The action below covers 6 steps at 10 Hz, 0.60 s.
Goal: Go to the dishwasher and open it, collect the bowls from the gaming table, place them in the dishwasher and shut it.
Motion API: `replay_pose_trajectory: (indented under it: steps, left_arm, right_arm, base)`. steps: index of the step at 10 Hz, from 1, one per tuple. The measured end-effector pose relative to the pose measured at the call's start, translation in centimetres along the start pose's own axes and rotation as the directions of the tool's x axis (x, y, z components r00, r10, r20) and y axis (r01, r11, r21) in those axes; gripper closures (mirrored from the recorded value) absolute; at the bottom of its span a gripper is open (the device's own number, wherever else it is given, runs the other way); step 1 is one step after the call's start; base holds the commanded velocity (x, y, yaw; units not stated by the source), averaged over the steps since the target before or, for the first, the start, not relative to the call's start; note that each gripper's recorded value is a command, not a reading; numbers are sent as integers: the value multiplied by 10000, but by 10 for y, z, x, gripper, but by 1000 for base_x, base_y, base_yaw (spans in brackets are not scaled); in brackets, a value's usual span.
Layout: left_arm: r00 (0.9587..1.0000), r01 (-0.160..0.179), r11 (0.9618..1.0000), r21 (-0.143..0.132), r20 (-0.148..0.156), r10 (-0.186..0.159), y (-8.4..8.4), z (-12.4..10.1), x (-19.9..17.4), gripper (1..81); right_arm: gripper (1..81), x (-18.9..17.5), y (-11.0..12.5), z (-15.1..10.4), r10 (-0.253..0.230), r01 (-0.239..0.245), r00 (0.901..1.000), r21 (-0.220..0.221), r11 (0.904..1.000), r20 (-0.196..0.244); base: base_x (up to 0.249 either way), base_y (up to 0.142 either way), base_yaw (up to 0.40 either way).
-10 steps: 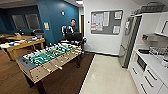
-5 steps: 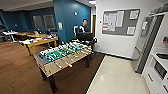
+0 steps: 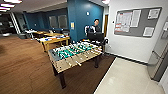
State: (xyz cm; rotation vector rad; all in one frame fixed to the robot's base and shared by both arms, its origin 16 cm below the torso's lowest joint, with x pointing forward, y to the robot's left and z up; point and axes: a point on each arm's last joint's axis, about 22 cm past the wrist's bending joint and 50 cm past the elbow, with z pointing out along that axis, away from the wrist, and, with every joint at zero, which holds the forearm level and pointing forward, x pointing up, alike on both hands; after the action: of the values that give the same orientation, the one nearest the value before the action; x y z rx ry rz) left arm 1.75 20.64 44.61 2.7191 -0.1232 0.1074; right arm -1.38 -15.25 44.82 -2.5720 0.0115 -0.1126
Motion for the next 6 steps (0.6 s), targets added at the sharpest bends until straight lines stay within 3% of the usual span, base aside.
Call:
replay_pose_trajectory:
  steps: [6]
  left_arm:
    - [10000, 3, 10000, -48, 7, -3, 4, 2, 0, 10]
  right_arm:
    - [10, 0, 1, 0, -5, 5, 10000, -8, 10000, 1]
  base:
    - [0, 0, 336]
